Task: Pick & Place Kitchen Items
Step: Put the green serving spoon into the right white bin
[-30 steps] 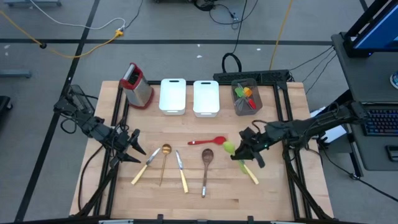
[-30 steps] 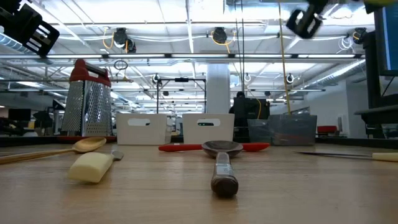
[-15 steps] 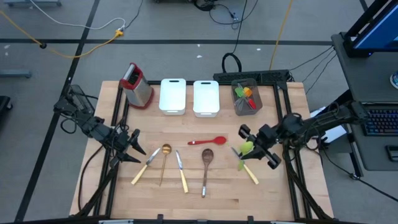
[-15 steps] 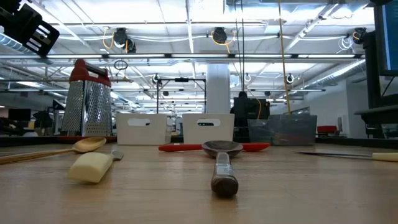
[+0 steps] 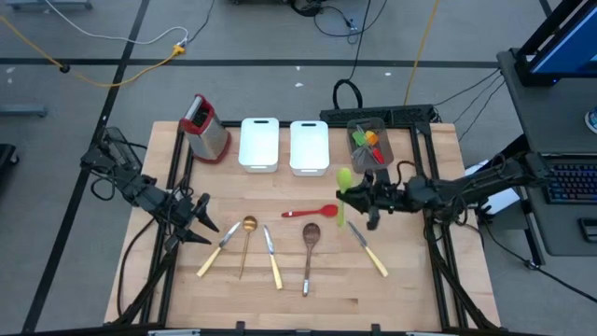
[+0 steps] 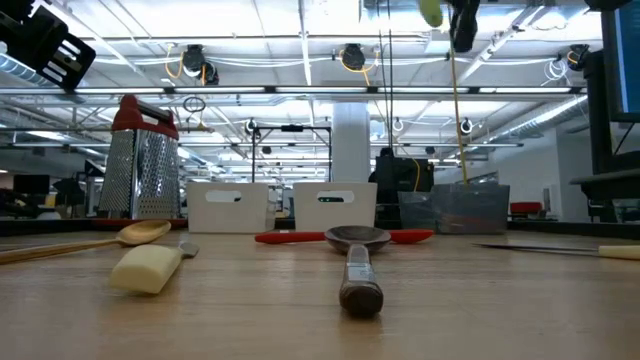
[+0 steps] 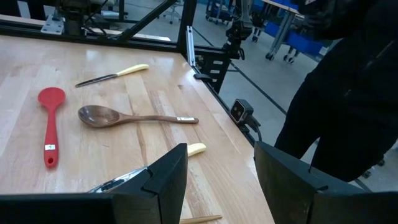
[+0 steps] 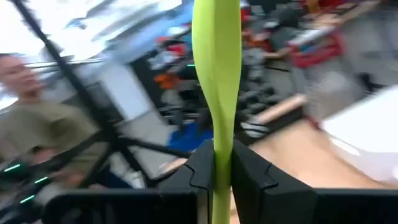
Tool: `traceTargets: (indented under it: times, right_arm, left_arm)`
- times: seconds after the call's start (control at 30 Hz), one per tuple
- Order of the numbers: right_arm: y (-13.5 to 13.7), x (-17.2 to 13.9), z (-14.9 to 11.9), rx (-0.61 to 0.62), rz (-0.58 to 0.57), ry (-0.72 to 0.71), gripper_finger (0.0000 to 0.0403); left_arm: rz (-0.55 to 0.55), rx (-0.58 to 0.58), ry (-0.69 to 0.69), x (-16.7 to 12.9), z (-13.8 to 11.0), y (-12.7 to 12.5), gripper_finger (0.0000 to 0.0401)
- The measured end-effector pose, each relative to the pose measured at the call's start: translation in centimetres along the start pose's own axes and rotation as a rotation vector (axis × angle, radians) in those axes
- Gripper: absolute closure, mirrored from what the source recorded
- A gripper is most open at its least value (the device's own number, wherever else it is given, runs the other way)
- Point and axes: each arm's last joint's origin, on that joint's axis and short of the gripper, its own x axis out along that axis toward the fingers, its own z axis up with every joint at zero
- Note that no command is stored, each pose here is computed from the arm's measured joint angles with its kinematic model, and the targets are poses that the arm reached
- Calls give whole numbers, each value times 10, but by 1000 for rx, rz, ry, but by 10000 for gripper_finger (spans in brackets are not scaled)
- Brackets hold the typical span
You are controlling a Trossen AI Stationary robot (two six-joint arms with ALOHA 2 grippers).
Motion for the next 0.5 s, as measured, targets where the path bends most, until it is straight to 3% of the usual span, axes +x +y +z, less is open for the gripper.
traceTargets:
  times: [0.23, 0.5]
  right_arm:
    - [-8, 8, -5, -65, -296, 33, 380]
    - [-15, 33, 10, -367, -540, 203, 380]
  left_arm:
    - [53, 0, -16, 0, 0, 2, 210]
    - [78, 0, -23, 0, 1, 2, 210]
